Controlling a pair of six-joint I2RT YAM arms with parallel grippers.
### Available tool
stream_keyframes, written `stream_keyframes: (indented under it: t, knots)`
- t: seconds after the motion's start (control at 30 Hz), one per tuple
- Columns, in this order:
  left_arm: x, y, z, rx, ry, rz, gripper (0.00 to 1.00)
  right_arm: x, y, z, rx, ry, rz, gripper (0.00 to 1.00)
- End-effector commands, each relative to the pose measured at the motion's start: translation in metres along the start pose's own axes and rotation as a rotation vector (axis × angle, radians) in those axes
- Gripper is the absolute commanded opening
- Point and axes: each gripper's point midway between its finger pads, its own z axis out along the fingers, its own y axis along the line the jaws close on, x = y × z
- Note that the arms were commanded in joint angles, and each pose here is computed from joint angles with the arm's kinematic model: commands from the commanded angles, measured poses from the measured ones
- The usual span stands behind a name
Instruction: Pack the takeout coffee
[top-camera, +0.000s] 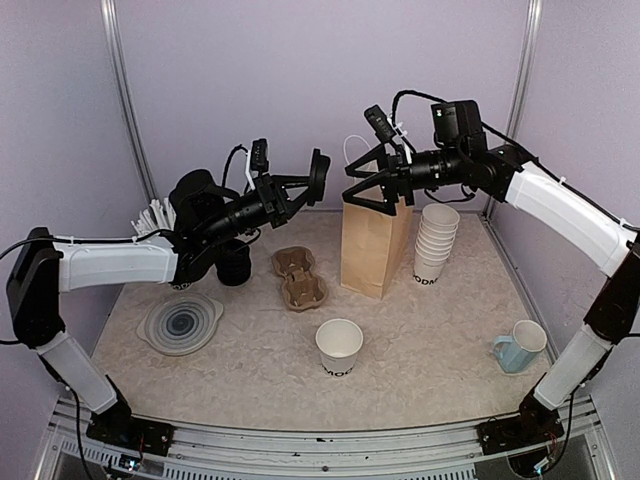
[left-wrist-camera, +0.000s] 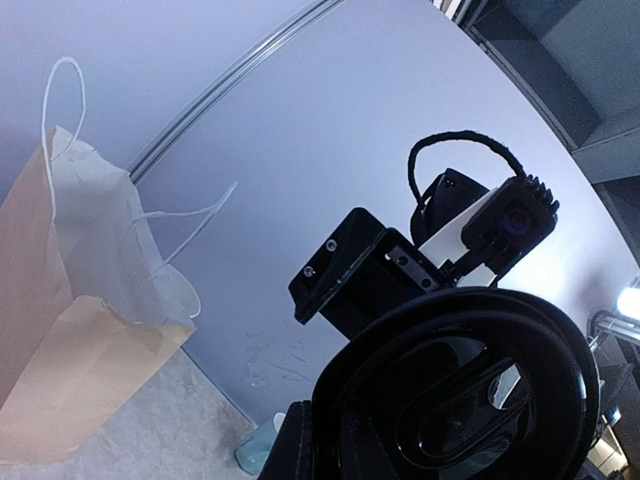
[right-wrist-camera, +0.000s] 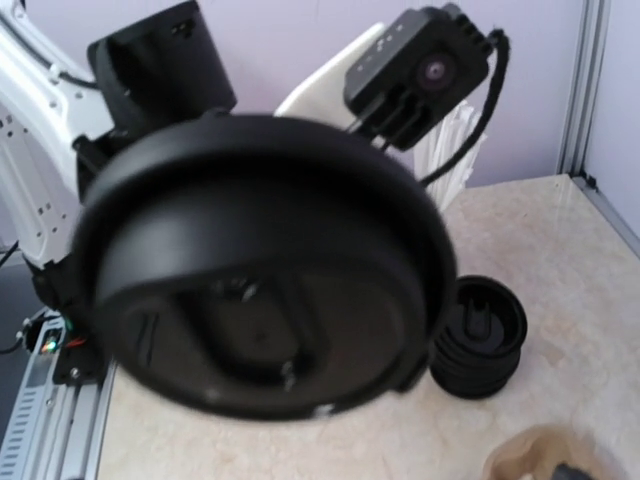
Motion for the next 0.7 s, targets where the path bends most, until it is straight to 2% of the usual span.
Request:
stream_keyframes:
  t: [0.0, 0.4, 0.67]
  knots:
    - [-0.003, -0.012, 0.004, 0.065, -0.040, -0.006, 0.03, -0.018, 0.003, 0.014, 0.014, -0.020, -0.036, 1.00]
    - [0.004, -0.005, 0.011, 0.080, -0.039, -0.047, 0.03, -0.026, 0.023, 0.033, -0.053, -0.028, -0.049, 0.97]
    - [0.004, -0.009, 0.012, 0.091, -0.046, -0.054, 0.03, -0.019, 0.018, 0.040, -0.038, -0.021, -0.003, 0.85]
